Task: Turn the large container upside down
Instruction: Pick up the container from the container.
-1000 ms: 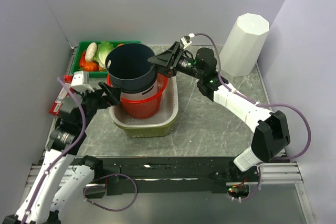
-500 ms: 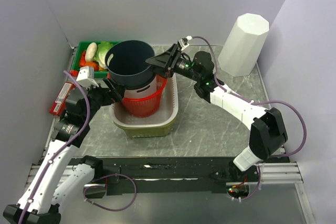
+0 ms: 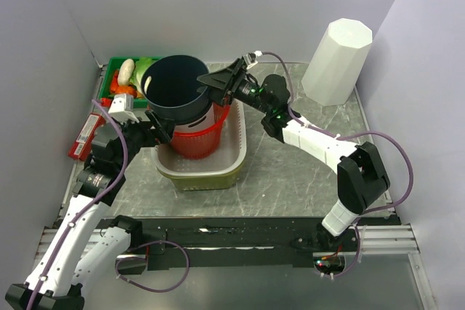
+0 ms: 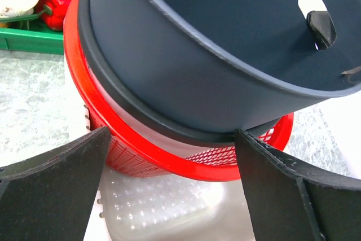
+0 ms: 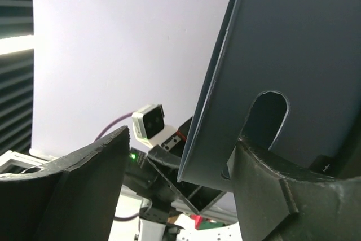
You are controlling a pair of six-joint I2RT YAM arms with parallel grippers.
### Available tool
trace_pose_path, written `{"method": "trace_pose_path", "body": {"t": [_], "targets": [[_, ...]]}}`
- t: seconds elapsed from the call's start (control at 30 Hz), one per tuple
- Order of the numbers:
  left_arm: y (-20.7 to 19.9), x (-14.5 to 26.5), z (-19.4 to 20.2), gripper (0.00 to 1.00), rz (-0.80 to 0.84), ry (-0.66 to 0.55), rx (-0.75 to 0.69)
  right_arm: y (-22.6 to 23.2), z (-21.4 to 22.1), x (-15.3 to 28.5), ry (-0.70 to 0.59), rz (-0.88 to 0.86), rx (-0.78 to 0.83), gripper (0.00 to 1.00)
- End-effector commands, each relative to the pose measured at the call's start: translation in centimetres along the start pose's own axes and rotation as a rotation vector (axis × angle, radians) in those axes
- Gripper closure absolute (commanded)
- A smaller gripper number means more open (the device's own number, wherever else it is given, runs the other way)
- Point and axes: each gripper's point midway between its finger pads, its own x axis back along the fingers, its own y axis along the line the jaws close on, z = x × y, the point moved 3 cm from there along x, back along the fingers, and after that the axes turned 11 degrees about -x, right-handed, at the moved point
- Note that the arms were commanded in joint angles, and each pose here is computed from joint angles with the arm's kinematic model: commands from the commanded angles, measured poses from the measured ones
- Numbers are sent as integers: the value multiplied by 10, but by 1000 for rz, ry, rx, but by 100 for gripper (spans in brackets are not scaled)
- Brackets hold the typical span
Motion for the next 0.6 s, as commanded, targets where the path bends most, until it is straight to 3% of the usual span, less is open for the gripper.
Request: {"method": "trace_pose_path", "body": {"t": [0.0, 0.23, 0.43, 0.57], "targets": [[9, -3, 38, 4, -1, 145, -71, 12, 15, -11, 31, -68, -7, 30], [13, -2, 40, 4, -10, 132, -106, 16, 18, -13, 44, -104, -28, 55], [15, -2, 39, 4, -24, 124, -108, 21, 20, -11, 50, -127, -21, 61], [7, 10, 21, 4, 15, 15, -110, 18, 19, -10, 46, -120, -18, 66]]}}
